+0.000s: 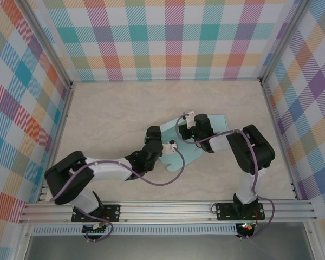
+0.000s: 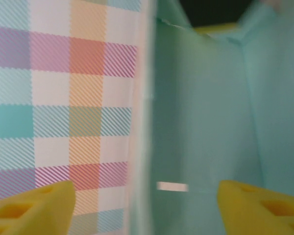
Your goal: Fold the paper box
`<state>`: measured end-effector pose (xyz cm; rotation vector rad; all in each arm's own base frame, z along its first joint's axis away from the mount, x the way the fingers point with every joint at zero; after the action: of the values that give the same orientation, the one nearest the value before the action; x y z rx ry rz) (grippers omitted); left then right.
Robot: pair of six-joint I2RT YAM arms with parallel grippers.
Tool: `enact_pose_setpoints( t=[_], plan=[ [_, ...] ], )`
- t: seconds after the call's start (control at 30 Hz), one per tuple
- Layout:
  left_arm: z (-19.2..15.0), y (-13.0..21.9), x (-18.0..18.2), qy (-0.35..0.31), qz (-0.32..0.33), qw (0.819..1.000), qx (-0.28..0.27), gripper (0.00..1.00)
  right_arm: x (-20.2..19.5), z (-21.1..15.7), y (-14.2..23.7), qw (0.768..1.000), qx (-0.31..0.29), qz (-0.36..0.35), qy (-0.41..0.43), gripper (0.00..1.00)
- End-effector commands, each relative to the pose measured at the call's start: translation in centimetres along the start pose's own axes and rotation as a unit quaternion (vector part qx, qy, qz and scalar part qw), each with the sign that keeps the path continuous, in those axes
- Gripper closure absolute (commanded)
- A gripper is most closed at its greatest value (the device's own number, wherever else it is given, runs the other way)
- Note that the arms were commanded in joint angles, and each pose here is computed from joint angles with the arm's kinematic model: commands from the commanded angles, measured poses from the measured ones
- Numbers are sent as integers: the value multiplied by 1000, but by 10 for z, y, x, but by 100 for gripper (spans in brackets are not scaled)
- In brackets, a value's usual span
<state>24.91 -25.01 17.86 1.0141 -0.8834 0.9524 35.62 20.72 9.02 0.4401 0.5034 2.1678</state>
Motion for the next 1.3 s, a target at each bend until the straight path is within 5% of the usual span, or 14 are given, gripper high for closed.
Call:
enact_pose_setpoints(
  t=[0.0,0.23,0.5,0.57,0.93,1.27],
  plan=[
    [15,28,44,192,2,979,-72,2,2,2,7,999,-7,-25,23,100],
    [-9,90,108,466,37,874,-137,0,6,9,19,999,-1,-45,28,100],
    [-78,113,132,710,105,695,-47,0,7,30,39,998,-1,-60,20,100],
    [-88,110,131,740,104,664,-19,0,8,35,42,998,5,-64,14,100],
    [-65,56,113,751,-60,655,51,0,-9,53,76,984,-57,-169,-27,100],
    [-50,18,95,758,-94,641,75,0,1,63,94,987,-59,-139,-47,100]
  ],
)
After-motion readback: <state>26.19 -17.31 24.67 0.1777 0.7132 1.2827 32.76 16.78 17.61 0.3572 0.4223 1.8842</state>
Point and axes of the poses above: each hand's point on the last joint's axis, 136 mm out from that joint toward the fingers, its own y axis back along the fingers, its own x axis along the line the jaws close on, z = x × y, the point moved 7 cm from there along y, back along the fingers, and after that the axes turned 2 degrees about y, right-handed, at the moved point
